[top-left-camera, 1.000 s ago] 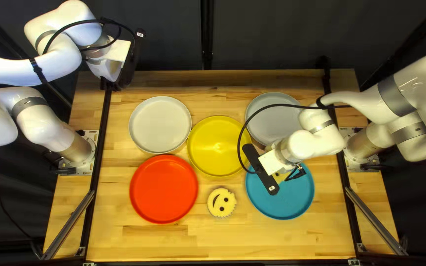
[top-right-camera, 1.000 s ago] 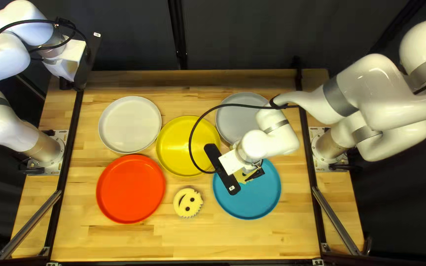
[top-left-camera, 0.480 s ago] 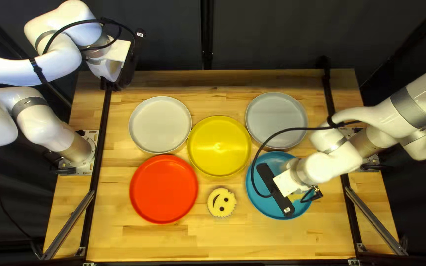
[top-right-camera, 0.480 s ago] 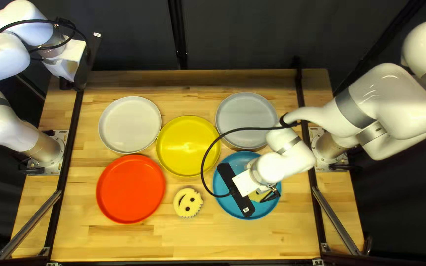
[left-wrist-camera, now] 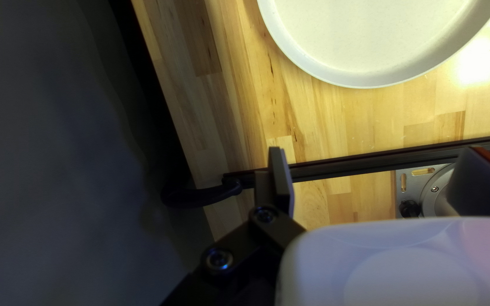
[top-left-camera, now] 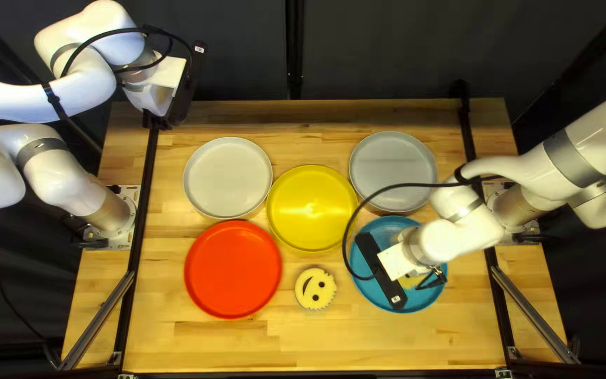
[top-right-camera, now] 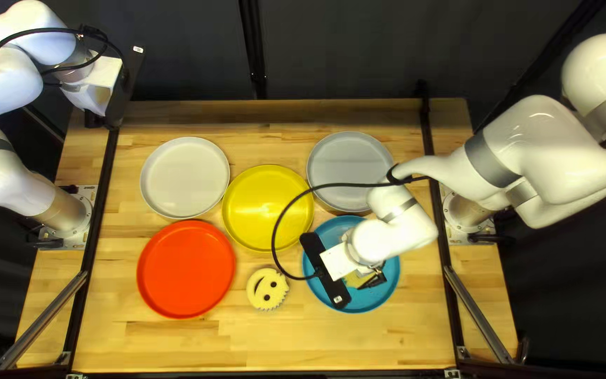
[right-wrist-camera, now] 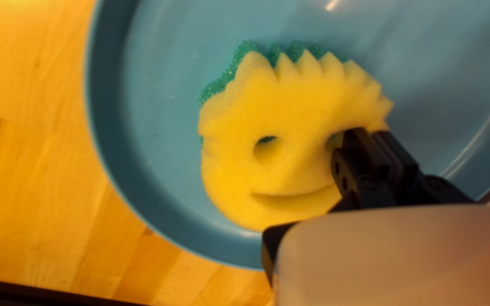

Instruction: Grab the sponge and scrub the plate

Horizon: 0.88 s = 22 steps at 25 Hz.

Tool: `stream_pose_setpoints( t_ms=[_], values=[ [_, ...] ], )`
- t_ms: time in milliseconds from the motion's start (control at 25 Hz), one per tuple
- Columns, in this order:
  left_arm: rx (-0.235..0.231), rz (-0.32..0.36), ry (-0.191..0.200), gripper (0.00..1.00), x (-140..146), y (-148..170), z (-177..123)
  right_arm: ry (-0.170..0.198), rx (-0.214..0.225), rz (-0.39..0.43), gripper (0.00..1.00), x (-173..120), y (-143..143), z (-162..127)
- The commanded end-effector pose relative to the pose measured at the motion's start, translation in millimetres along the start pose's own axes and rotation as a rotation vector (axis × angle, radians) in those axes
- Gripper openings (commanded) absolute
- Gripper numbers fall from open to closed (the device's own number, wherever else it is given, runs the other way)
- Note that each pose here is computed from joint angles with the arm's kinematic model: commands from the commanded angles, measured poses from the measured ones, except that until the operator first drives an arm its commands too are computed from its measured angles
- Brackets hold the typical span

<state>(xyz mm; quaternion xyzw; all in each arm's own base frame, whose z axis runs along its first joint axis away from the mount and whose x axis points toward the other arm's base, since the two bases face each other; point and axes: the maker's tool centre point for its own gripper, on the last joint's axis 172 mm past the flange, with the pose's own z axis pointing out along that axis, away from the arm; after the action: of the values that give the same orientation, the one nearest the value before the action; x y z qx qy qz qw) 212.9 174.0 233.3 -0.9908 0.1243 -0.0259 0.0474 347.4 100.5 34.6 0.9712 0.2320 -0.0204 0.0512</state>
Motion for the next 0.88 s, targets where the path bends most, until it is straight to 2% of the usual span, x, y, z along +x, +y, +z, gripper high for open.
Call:
stream_pose_setpoints(
  t_ms=[40, 160, 280, 640, 880],
  values=[
    [0.000, 0.000, 0.000, 1.00, 0, 0, 0, 0.002, 0.008, 0.010, 0.00, 5, 23, 1],
    [0.000, 0.000, 0.000, 1.00, 0, 0, 0, 0.004, 0.010, 0.011, 0.00, 9, 28, 1],
    [0.000, 0.000, 0.000, 1.00, 0, 0, 0, 0.005, 0.005, 0.003, 0.00, 17, 21, 0],
    [0.000, 0.000, 0.000, 1.00, 0, 0, 0, -0.005, -0.026, -0.040, 0.00, 35, -27, -8],
    [0.000, 0.000, 0.000, 1.00, 0, 0, 0, -0.005, -0.034, -0.052, 0.00, 36, -25, -4]
  ],
)
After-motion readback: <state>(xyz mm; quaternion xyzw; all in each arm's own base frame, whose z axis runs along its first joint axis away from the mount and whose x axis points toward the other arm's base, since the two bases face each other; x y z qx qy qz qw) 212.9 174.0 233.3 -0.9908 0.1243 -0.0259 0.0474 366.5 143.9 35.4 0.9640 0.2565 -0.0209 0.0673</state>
